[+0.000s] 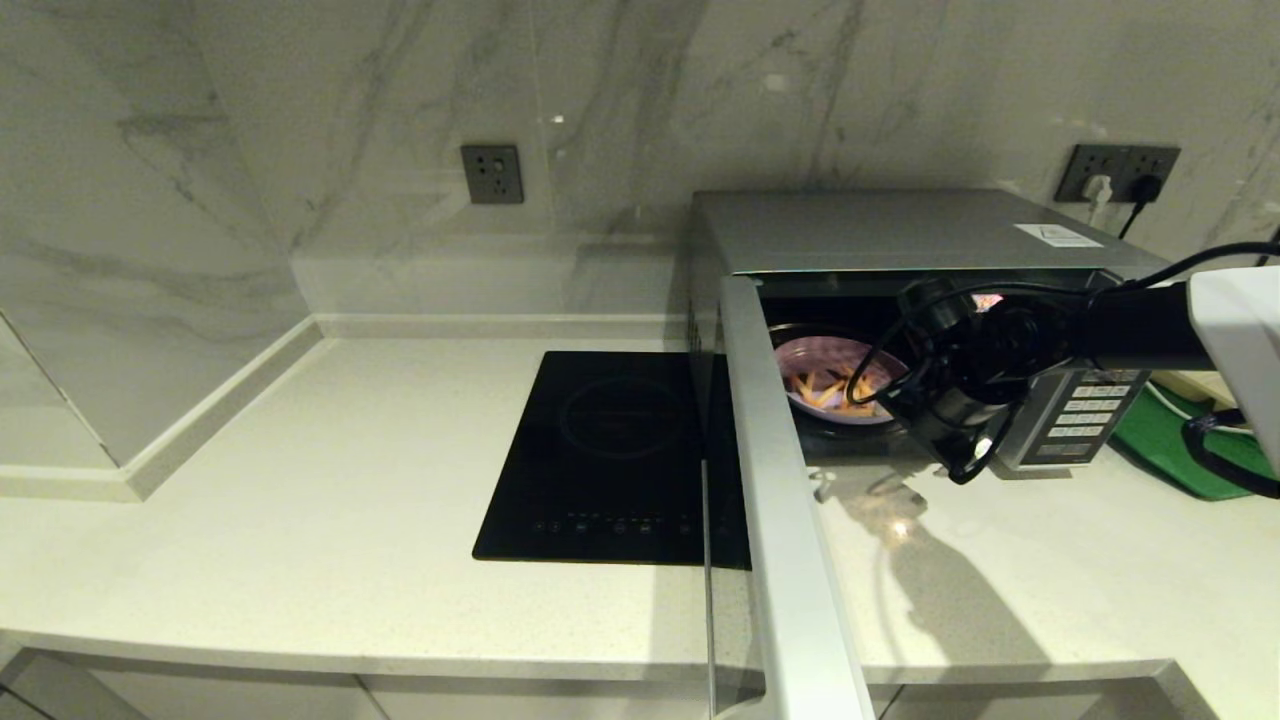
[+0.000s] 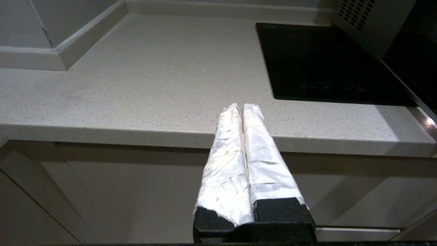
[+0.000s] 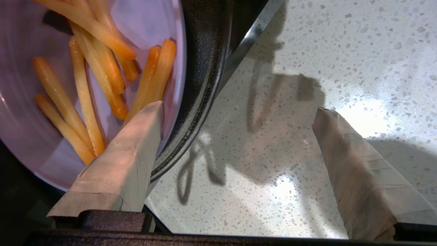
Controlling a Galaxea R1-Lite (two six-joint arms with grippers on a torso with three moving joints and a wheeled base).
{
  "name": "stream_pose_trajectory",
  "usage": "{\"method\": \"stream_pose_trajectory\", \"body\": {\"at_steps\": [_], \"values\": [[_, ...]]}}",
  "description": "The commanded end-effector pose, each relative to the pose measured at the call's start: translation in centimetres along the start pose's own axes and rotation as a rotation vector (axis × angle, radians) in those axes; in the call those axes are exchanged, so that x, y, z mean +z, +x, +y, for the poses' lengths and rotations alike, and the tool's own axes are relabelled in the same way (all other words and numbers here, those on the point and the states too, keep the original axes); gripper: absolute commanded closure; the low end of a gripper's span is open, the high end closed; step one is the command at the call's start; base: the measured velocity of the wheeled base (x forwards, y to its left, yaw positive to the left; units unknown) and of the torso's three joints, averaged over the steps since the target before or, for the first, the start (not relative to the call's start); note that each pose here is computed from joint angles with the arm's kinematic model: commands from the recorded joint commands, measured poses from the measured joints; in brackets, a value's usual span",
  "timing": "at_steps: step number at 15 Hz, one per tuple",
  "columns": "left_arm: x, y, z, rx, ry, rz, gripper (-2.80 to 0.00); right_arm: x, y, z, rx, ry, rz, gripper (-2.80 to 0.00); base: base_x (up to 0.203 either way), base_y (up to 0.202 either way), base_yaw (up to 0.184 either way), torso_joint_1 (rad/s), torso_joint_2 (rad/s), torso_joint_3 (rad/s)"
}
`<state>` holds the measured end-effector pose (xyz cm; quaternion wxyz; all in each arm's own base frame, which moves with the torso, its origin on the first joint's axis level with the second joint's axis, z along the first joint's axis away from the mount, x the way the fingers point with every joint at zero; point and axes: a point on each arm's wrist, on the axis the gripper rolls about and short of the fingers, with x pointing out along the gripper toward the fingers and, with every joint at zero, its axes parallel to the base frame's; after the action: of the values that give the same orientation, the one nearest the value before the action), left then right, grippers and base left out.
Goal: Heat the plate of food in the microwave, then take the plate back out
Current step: Take the plate out of the microwave
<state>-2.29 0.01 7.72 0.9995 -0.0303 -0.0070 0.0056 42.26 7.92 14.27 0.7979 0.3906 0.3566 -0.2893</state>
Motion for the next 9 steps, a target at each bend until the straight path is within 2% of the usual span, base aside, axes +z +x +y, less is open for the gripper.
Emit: {"method": "stream_pose_trajectory", "body": {"at_steps": [1,9], "values": [[0.00,0.00,0.00,0.001,-0.001,0.000,0.00,-0.03,-0.13,-0.15,-0.006,0.007,0.001,-2.80,0.000,0.000,0.000,0.000,0.00,0.000],[0.00,0.00,0.00,0.001,-0.001,0.000,0.00,0.09,-0.57,-0.22,-0.002,0.008,-0.001,-2.80,0.000,0.000,0.000,0.000,0.00,0.000]]}}
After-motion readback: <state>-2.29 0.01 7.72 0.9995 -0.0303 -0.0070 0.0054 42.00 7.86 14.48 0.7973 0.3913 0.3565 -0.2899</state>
